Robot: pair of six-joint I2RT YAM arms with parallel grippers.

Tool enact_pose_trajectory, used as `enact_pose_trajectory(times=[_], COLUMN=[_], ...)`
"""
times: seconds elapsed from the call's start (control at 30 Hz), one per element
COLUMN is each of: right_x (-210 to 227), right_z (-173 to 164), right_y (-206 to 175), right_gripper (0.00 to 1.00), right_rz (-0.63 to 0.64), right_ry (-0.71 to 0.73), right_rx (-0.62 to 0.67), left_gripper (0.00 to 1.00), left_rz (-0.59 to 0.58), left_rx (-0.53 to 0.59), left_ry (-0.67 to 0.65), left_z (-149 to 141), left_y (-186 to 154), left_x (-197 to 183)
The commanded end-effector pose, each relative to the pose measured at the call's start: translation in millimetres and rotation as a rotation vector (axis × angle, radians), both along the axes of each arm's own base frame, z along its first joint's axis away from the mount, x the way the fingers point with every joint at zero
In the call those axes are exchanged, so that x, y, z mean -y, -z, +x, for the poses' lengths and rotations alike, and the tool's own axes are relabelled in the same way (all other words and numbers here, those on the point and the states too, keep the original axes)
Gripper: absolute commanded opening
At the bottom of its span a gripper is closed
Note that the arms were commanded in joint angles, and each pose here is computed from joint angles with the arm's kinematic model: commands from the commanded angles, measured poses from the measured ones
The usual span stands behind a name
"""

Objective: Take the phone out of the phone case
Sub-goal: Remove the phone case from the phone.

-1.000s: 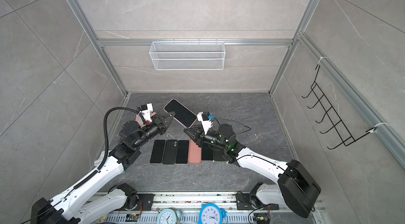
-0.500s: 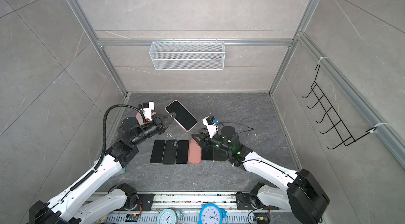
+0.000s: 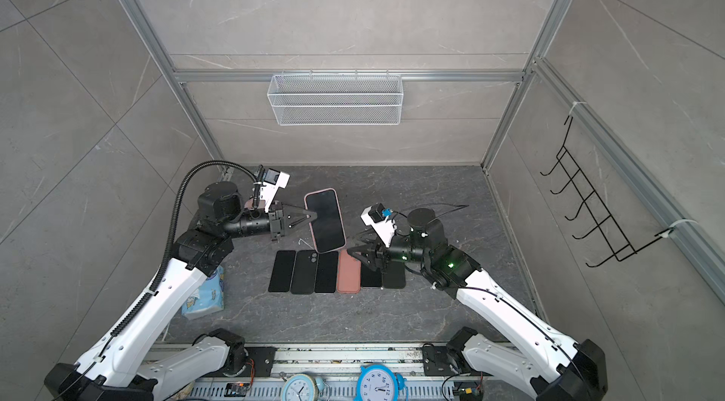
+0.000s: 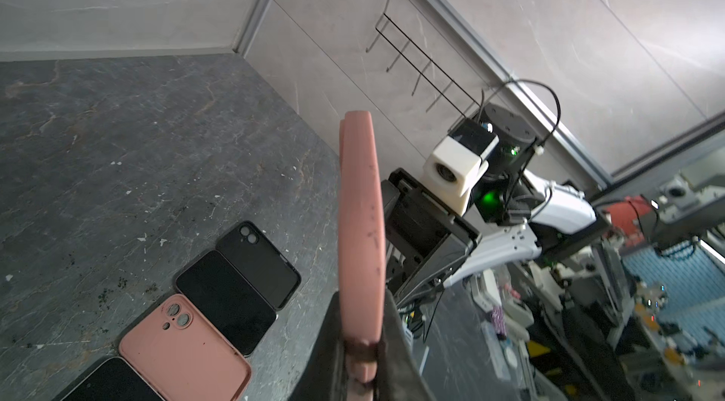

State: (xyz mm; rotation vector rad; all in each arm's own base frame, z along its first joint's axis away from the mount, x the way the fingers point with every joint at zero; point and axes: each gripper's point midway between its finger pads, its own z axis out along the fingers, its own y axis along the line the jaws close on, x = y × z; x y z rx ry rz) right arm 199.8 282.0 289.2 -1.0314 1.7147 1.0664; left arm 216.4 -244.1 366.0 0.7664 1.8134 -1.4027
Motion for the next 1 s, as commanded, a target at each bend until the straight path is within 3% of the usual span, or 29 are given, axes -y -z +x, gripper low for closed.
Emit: enact_pose_trajectory(times=[0.0,0.1,0.33,0.97], right_x=[-3.0,-7.4,-20.8,-29.2], right_z=[-14.4,-16.8,-34.8,-24.8], right_y=[8.3,9.9,-0.2,-5.1], right_gripper=[0.51,0.47,0.47,0.43], right_rz=[-0.058,-0.062,-0.020,-0.022], right_ry=[-0.099,-0.136,-0.250,-0.239], right_rx=[-0.018,-0.018,0.032,0.058], left_gripper=[0.00,0.00,0.00,0.00], left_rz=[-0.049,-0.063,-0.067,-0.066], left_rx=[0.210,0.229,0.243,0.235], left_ry=[0.162,0.182,0.189,0.197], left_z=[-31.3,-34.9,-36.6,-37.9], left_y=[-29.0,-29.8,-29.6,-24.0], left_x=[0.7,1.1,1.0,1.3])
